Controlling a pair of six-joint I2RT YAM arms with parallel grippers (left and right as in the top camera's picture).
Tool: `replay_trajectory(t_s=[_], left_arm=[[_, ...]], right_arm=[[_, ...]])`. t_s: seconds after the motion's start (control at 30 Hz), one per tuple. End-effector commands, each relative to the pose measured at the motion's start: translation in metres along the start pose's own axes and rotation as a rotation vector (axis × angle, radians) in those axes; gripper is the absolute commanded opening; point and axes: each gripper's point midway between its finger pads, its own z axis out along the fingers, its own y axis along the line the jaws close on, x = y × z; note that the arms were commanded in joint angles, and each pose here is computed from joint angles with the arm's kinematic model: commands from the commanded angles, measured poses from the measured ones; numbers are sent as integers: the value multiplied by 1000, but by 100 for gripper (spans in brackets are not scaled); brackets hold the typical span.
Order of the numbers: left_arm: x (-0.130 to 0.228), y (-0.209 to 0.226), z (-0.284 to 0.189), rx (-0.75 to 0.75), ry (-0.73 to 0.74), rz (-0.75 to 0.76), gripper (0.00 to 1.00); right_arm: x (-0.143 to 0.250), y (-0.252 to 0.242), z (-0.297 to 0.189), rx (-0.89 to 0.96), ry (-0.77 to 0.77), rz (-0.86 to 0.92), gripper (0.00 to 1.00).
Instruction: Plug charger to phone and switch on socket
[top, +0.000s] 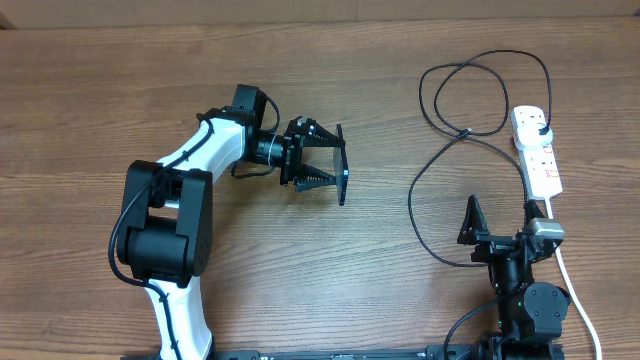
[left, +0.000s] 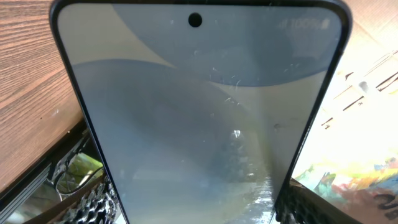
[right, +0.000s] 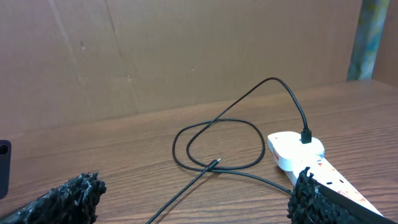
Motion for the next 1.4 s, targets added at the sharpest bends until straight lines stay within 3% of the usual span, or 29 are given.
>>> replay_trajectory(t_s=[0.0,0.27,0.33,0.47,0.6,0.77,0.87,0.97,1.37], left_arm=[[6,-6,1,43,44,-12,69],[4,-5,1,36,38,-1,70],[3,-4,1,28,31,0,70],[4,-4,1,32,34,-1,70],[4,-4,1,31,33,-1,70],[4,-4,1,31,33,-1,70],[4,-4,1,31,33,-2,70],[4,-4,1,31,33,-2,70],[3,-4,1,29,31,-1,70]], right_arm=[[2,0,0,-1,-3,-7,100],[3,7,0,-42,1,28,100],[3,23,-1,-131,19,184,100],[6,73,-16,-407,191,710,100],[9,94,-28,-516,301,846,100],[9,98,-30,-540,315,848,100],[10,98,-31,-561,268,665,100],[10,90,-26,-490,280,681,100],[26,53,21,-85,638,607,100]])
